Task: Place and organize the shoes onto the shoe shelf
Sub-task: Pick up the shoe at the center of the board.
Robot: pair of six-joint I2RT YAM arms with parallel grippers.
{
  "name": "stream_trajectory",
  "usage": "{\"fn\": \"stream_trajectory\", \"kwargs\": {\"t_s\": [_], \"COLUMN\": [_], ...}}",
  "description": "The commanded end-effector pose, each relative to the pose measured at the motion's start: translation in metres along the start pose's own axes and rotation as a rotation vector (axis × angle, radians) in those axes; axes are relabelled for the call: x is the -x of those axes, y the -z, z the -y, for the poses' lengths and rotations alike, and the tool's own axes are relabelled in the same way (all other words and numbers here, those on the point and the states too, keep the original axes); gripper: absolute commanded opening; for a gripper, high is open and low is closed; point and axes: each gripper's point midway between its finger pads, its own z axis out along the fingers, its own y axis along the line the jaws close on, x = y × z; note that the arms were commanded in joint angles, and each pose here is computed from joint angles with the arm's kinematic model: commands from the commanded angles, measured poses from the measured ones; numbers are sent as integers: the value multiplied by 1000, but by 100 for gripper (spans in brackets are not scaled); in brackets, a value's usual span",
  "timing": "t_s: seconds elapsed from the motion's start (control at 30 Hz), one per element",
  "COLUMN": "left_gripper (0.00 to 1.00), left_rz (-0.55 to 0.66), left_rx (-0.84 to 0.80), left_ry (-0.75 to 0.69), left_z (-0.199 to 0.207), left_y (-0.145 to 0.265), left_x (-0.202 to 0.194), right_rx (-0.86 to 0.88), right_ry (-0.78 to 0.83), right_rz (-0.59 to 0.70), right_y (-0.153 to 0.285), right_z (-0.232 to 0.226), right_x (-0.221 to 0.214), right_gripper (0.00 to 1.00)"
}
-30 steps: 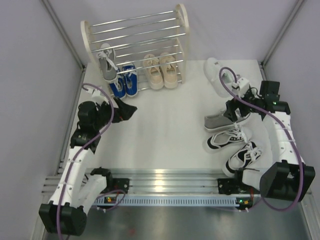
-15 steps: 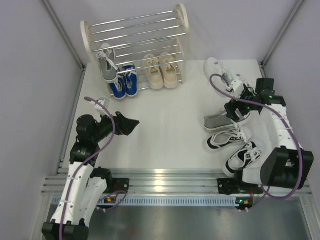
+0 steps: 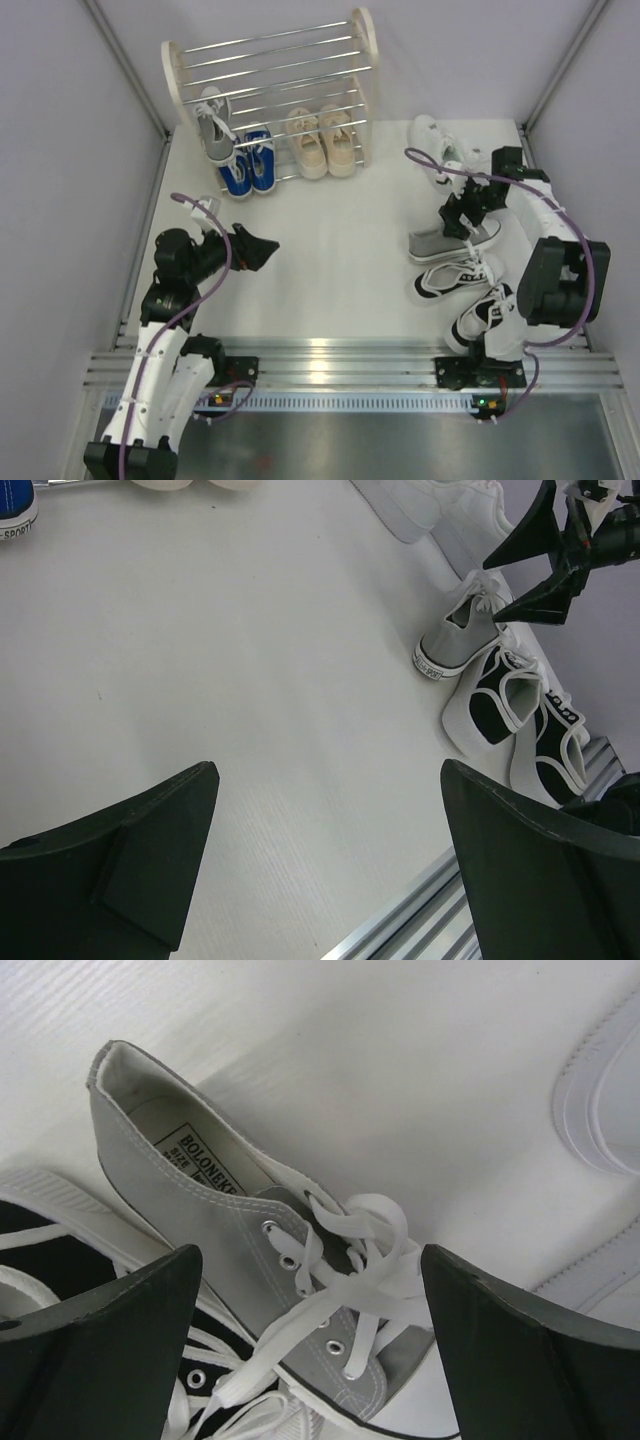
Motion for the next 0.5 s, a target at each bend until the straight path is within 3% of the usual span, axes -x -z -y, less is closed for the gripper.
{"fn": "stream_trajectory", "kwargs": {"t_s": [0.0,0.17,0.3,0.37,0.43,0.47], "left_gripper": [98,98,98,98,98,98], "left_rz": [5,1,-4,-5,-9,-12], "left_rx": [-21,-22,-28,-33,-35,-37], "left_ry": [-27,-24,-21,-21,-18,-15], "left_z": [2,2,2,3,3,2], "left_y": [-1,-2,-3,-3,-3,-4], "left_x": [1,0,-1,-1,-2,-3], "right_rx": [45,147,226,245,266,277], "right_ry": [88,259,298,293,296,292], "right_rz": [-20,-111,-137,-133,-128,-123], "right_y": [-4,-7,-15,-20,-23,-23], "right_z": [5,-1,-6,-5,-4,-6], "right_x": [4,-19,-31,-31,-30,-29], "right_gripper": [91,93,89,80,63,41]}}
